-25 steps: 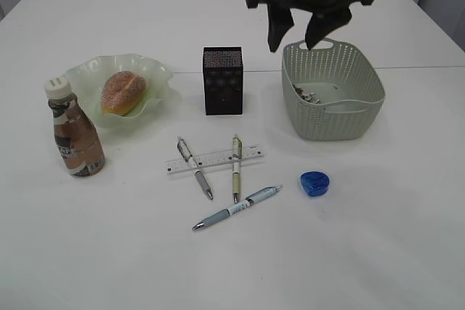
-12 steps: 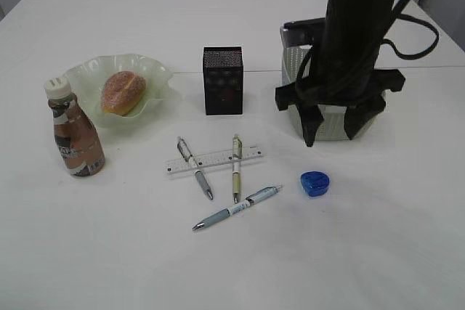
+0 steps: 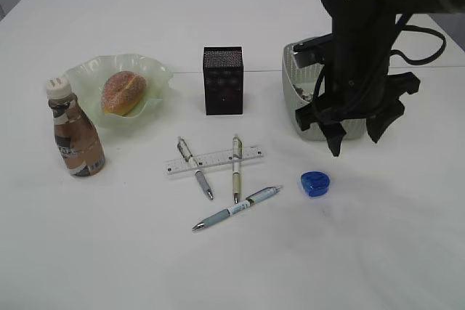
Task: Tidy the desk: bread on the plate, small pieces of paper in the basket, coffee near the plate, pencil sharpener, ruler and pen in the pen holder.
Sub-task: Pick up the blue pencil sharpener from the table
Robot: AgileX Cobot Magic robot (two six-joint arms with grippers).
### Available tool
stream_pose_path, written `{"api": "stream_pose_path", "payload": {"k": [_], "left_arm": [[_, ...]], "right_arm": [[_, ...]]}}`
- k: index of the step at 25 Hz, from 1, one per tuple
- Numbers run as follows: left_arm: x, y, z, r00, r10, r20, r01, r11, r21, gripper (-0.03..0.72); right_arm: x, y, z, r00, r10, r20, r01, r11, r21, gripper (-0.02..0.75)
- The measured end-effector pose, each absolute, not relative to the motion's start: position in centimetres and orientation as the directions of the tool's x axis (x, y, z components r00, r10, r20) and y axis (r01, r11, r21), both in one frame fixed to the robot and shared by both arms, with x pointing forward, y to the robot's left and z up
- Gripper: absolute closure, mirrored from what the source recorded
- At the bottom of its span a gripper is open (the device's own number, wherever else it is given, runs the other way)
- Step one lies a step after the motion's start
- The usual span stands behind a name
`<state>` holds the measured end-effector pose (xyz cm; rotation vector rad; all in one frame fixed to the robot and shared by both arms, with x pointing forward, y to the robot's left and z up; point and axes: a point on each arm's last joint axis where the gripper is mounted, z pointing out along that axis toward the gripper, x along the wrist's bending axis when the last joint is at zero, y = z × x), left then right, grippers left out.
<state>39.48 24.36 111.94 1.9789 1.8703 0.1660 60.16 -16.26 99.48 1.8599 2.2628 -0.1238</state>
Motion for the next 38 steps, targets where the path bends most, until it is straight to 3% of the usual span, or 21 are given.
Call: {"api": "stream_pose_path", "payload": {"k": [5,12,28,38], "left_arm": [[39.5,24.4,111.9,0.092,0.977,-0.191,0.928,-0.015,0.372,0.347],[39.5,24.4,111.9,0.092,0.977,-0.191,0.928,-0.015,0.372,0.347],[39.5,24.4,111.9,0.092,0.977,-0.191,0.928,-0.015,0.372,0.347],[39.5,24.4,111.9,0.092,0.977,-0.191,0.928,-0.015,0.372,0.347]], "right_arm": [[60.1,-15.8,99.3,-0.166,0.971,-0.17,0.982,0.179,0.059,0.239],[60.7,-15.2,95.7,-0.165,0.975,-0.149,0.986,0.163,-0.025,0.239],[62.3,-14.4,93.7,-0.173,0.978,-0.113,0.98,0.183,0.082,0.239],[62.5,-14.3,92.2,-0.176,0.977,-0.118,0.981,0.183,0.058,0.239]]}}
